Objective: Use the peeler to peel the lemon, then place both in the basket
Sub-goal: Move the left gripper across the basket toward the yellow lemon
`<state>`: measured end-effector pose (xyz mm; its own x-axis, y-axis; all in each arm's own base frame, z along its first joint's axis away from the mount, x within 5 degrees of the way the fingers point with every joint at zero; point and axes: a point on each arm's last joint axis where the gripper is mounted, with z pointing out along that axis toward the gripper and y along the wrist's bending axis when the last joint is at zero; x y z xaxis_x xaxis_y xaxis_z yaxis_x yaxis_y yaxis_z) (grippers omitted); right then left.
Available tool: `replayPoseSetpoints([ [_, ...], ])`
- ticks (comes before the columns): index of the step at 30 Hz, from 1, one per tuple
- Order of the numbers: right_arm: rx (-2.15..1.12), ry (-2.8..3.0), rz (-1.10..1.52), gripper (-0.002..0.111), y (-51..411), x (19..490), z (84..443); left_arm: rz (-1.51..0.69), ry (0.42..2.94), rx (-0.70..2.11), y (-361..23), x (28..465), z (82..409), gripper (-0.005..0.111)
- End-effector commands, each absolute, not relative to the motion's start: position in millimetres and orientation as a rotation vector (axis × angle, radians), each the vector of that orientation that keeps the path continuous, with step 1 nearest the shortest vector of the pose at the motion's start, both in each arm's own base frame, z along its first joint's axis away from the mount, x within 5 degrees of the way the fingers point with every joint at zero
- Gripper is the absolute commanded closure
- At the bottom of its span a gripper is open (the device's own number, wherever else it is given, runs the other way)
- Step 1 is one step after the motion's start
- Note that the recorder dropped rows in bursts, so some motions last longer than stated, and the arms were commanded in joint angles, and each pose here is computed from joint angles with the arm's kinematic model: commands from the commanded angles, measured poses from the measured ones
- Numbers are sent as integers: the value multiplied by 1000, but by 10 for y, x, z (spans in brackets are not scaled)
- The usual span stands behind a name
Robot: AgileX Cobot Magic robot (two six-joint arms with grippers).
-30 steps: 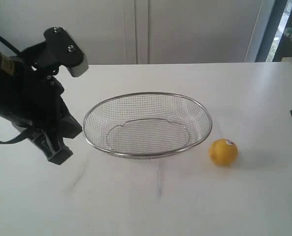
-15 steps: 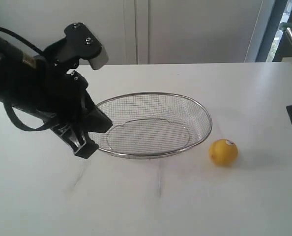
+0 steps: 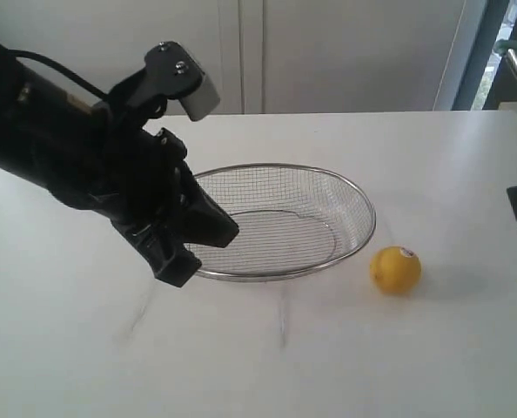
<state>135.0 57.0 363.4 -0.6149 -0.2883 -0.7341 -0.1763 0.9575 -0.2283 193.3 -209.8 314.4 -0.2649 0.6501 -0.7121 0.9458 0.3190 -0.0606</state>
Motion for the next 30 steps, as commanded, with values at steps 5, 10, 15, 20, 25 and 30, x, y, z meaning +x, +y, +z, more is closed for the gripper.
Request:
replayPoseSetpoints([
  [5, -315, 2228, -173, 108, 548, 1350, 3647, -755, 2001, 1496, -2383, 1927, 3189, 107],
  [10, -312, 2237, -182, 108, 539, 1345, 3641, -769, 1933, 1569, -2656, 1896, 3252, 107],
  [15, -306, 2251, -199, 108, 525, 1337, 3633, -776, 1884, 1620, -2922, 1919, 3274, 107],
  [20, -265, 2270, -230, 108, 490, 1328, 3625, -748, 1865, 1668, -3169, 1960, 3253, 107],
  [25, -114, 2242, -328, 108, 378, 1333, 3663, -739, 1855, 1725, -3376, 1962, 3231, 107],
  [30, -88, 2224, -328, 108, 358, 1327, 3682, -659, 1826, 1742, -3586, 2017, 3260, 107],
])
